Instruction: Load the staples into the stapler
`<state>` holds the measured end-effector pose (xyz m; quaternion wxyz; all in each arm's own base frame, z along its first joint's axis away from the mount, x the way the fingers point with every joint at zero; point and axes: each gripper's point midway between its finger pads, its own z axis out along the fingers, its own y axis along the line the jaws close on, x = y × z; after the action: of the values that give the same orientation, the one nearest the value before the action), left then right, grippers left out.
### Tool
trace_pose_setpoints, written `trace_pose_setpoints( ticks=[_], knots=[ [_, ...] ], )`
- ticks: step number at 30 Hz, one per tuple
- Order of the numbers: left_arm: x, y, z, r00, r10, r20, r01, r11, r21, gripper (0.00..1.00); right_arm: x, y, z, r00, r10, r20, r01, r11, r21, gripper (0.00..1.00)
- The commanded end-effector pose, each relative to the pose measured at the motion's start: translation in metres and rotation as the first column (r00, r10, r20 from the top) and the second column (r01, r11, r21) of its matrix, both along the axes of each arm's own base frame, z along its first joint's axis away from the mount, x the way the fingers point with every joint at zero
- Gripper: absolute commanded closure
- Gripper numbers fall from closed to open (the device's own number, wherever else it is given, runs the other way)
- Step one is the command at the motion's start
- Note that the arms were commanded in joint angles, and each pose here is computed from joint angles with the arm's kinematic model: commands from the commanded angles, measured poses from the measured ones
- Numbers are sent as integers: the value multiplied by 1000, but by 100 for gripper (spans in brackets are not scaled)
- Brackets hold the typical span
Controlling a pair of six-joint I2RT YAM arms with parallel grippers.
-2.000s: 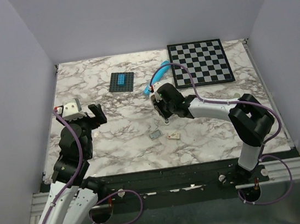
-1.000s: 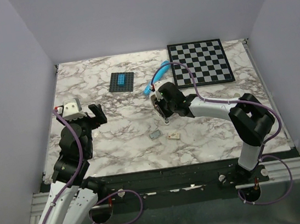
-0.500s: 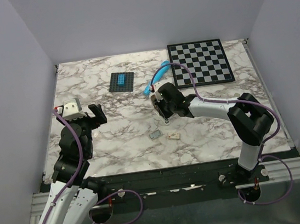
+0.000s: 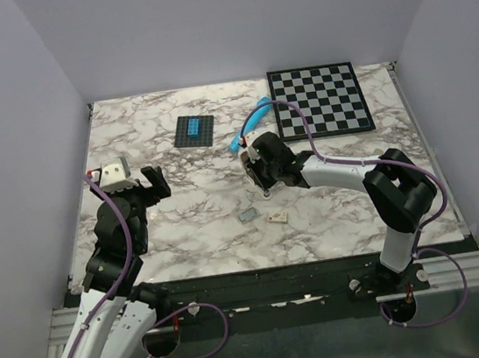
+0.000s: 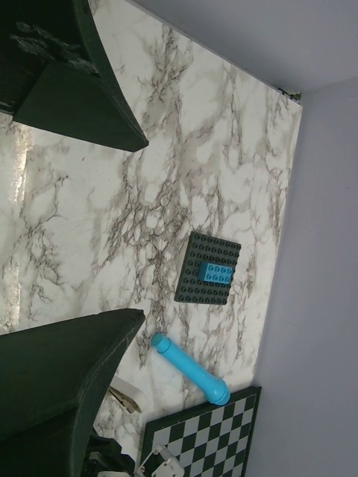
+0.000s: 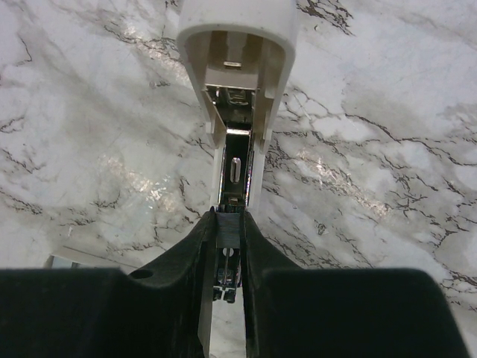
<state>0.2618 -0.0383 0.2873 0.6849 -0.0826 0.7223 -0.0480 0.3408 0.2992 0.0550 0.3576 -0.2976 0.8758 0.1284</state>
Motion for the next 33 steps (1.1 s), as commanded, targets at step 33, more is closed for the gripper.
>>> trace_pose_setpoints(
  ticks=[33],
  knots=[
    [0, -2, 4, 1000, -18, 17, 18, 1000, -14, 6, 24, -9, 14, 996, -88, -12, 88, 996, 26, 59]
  ],
)
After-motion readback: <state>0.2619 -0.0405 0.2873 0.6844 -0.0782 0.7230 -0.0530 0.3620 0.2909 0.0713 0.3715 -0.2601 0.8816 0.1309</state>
